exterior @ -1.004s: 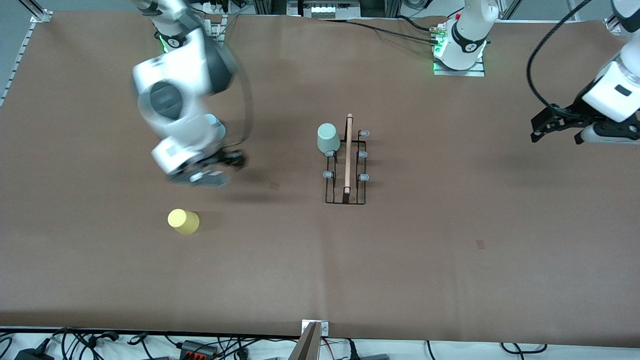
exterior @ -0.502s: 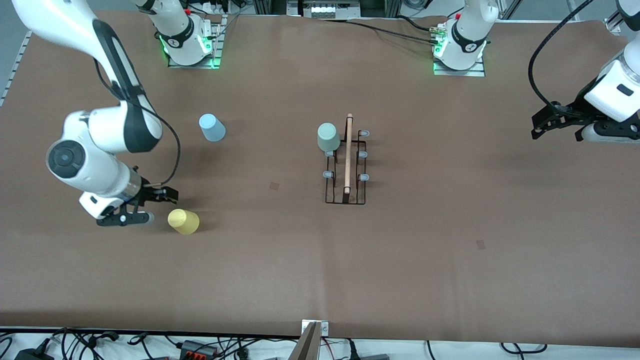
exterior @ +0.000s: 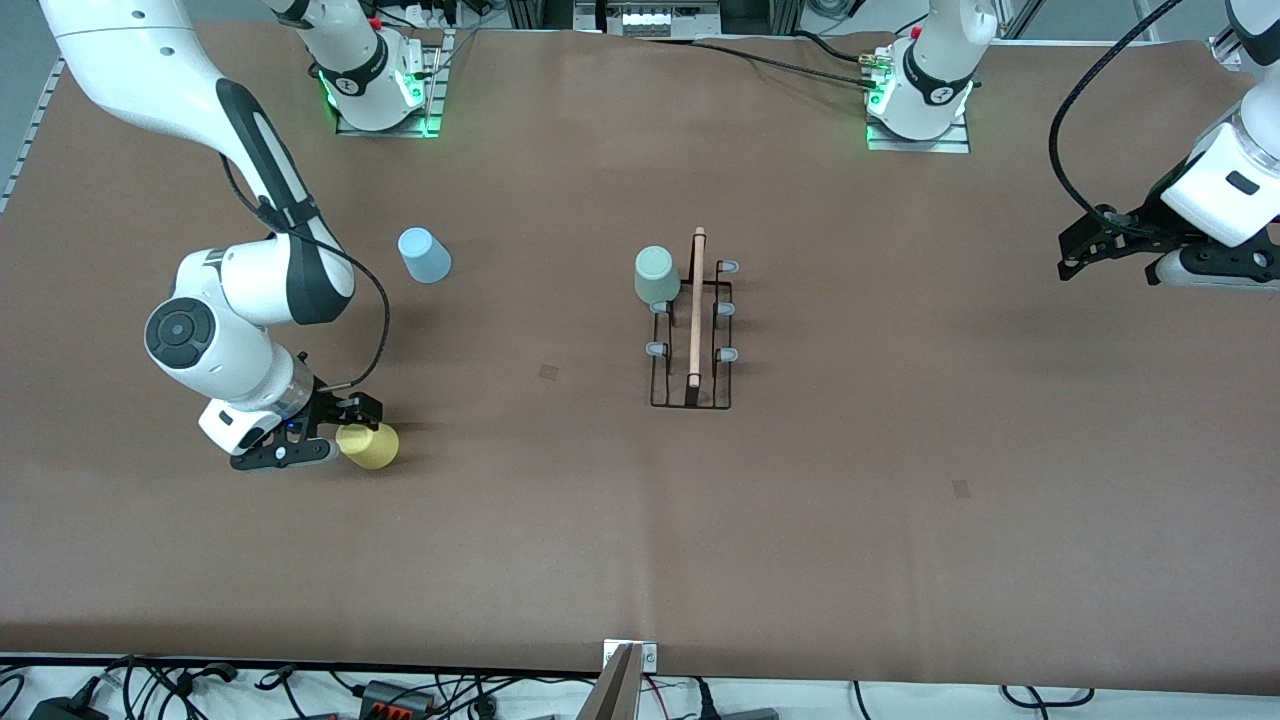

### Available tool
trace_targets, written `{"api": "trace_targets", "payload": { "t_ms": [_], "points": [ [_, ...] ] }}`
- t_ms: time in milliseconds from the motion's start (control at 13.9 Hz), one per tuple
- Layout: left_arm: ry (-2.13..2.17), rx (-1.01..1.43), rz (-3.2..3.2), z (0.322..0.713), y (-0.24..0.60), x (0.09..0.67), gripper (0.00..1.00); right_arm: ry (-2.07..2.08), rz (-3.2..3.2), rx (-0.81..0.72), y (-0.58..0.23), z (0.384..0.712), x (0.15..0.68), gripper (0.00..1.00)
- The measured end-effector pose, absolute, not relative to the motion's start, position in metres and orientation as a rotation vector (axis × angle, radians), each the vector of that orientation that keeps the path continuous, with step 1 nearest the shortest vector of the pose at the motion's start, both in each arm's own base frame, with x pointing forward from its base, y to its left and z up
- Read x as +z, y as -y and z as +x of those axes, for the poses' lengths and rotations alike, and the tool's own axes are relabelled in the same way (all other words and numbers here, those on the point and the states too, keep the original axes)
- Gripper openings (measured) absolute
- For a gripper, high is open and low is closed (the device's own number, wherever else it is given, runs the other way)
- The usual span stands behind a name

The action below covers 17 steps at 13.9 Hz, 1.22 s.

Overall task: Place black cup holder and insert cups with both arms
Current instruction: 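Move the right gripper to the yellow cup and grasp it, then place the yellow cup onto a rack peg with the right gripper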

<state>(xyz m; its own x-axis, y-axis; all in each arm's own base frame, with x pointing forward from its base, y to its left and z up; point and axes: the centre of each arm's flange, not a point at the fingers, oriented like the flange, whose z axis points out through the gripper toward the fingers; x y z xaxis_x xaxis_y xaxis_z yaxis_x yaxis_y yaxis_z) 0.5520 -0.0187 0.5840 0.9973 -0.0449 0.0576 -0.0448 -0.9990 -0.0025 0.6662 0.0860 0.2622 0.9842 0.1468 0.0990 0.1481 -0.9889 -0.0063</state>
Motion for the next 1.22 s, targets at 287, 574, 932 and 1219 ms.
{"api": "trace_targets", "payload": {
  "t_ms": [287, 574, 932, 1219],
  "points": [
    [-0.074, -0.091, -3.138, 0.552, 0.020, 0.584, 1.00, 0.230, -3.105, -0.177, -0.087, 0.668, 0.229, 1.00],
    [-0.074, -0.091, -3.138, 0.552, 0.020, 0.584, 1.00, 0.234, -3.102, -0.169, -0.087, 0.667, 0.214, 0.96],
    [-0.074, -0.091, -3.138, 0.552, 0.020, 0.584, 1.00, 0.257, -3.107, -0.153, -0.094, 0.669, 0.235, 0.68],
    [-0.074, -0.094, -3.138, 0.552, 0.020, 0.585, 1.00, 0.285, -3.124, -0.107, -0.149, 0.657, 0.336, 0.68]
  ]
}}
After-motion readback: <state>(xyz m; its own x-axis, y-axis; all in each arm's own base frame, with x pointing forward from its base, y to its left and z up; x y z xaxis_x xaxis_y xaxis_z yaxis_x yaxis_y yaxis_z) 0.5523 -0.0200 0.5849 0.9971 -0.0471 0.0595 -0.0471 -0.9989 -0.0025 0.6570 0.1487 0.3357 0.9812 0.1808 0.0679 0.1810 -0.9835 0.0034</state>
